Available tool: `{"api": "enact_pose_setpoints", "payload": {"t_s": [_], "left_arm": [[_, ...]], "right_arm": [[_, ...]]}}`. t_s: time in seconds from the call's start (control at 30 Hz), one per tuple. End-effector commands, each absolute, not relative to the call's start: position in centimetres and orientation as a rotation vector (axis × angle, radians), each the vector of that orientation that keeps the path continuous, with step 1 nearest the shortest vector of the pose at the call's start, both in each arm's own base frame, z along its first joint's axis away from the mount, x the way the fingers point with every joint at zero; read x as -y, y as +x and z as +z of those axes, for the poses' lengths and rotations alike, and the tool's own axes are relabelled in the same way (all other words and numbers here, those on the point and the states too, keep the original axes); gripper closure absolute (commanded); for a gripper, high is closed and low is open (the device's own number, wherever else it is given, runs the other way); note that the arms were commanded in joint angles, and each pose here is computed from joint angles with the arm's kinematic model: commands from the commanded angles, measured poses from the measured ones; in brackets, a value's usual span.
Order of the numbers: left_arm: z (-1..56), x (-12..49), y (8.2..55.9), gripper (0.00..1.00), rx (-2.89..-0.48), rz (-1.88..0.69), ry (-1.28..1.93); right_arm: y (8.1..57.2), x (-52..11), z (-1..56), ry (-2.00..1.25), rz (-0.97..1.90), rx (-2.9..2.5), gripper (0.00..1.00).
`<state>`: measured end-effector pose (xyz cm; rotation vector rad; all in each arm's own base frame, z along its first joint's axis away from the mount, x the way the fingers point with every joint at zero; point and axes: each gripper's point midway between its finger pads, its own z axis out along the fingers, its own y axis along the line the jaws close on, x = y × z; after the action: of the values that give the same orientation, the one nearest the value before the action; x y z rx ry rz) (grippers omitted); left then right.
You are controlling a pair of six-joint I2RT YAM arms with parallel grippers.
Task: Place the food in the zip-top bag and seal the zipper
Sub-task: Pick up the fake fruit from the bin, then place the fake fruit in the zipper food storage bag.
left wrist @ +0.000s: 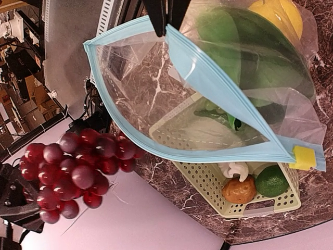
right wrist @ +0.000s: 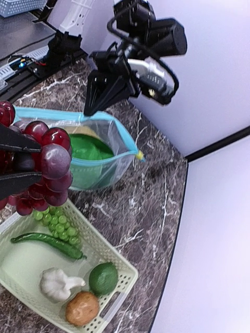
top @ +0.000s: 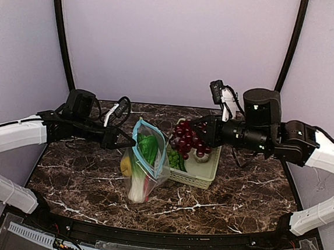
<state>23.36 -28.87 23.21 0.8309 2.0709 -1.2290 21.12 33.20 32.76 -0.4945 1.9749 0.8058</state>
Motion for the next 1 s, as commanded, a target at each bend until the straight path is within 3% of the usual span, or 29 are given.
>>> {"api": "enact_pose_setpoints", "payload": {"t_s": [0.0,0.37,0.97], "left_arm": [[24.0,28.9,23.2,0.99,-2.024,-1.253,0.840],[23.5,28.9,23.4,0.99,-2.046,-1.243,0.832],[24.2,29.0,22.6,0.99,-2.007,-1.287,0.859]], "right_arm": [[18.9,-36.0,38.3,-0.579,0.961,-1.794,0.94],[17.1,-39.5,40.2,-0.674,1.069,-1.711,0.94],[22.1,-42.9,32.8,-0.553,0.751,-2.054,0.97]]}}
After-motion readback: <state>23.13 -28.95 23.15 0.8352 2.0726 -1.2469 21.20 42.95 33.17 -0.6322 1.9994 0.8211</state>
